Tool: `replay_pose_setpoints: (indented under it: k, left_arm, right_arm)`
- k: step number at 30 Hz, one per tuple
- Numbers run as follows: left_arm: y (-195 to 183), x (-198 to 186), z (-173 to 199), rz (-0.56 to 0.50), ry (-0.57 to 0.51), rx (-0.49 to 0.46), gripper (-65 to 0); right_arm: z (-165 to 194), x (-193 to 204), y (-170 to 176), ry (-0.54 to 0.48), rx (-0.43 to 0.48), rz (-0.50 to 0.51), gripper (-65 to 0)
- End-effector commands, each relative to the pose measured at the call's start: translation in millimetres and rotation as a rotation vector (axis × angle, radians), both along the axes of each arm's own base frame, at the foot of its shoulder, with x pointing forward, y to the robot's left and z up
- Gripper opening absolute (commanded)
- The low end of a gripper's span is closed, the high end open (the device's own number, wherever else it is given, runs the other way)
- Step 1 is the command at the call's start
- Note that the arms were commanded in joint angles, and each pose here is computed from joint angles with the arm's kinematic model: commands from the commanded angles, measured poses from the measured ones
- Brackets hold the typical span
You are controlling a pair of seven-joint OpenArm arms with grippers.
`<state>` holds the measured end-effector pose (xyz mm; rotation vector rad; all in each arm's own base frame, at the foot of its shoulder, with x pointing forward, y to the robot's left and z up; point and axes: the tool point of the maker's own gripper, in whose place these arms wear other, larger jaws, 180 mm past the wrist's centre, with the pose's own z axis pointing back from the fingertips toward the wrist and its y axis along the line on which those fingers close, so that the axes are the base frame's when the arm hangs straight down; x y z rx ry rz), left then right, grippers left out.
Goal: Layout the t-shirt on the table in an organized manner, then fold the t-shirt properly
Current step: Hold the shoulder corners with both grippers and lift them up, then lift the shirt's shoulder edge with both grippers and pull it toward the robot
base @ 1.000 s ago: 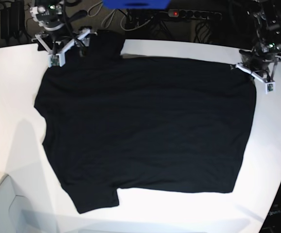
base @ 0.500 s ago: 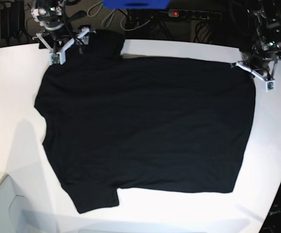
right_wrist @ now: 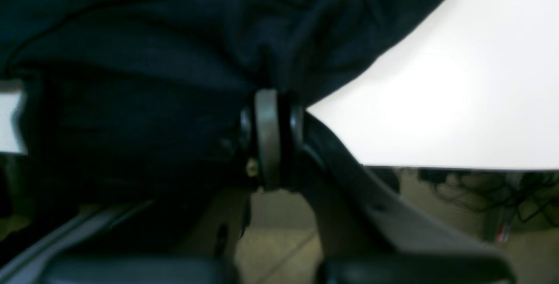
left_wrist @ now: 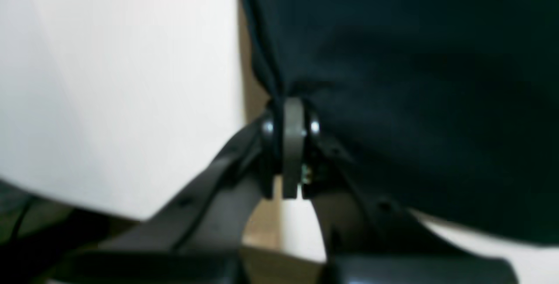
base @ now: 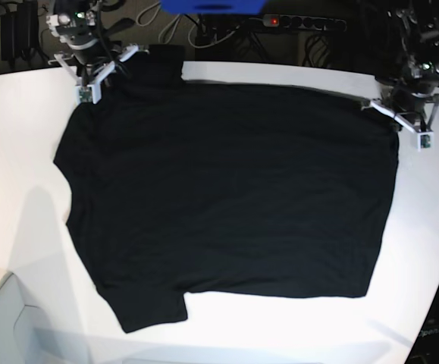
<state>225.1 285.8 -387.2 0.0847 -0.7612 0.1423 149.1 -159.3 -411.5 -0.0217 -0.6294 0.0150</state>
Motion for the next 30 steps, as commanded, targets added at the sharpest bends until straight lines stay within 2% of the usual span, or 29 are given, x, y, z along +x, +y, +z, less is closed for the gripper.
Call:
replay_pose_setpoints:
  k: [1, 7, 14, 22, 30]
  left_arm:
    - [3.7, 5.0, 12.8, -0.004, -0.039, 0.022, -64.9]
    - [16.1, 7.1, 29.1, 0.053, -0.089, 0.033, -64.9]
    - [18.7, 29.6, 43.8, 0.062, -0.151, 0.030, -64.9]
    - [12.8, 64.6, 67.1, 0.075, -0.254, 0.005, -64.9]
    - [19.1, 102.5, 57.1, 0.119, -0.266, -0.072, -64.9]
  right_arm:
    - [17.9, 9.6, -1.0, -0.069, -0.008, 0.002, -65.0]
    - [31.4, 16.8, -13.8, -0.110, -0.038, -0.024, -65.0]
    - [52.6, 50.9, -34.9, -0.221, -0.074, -0.070, -65.0]
    - [74.7, 99.4, -34.8, -0.334, -0.067, -0.064, -65.0]
    - [68.0, 146.1, -35.8, -0.364, -0.033, -0.062, -65.0]
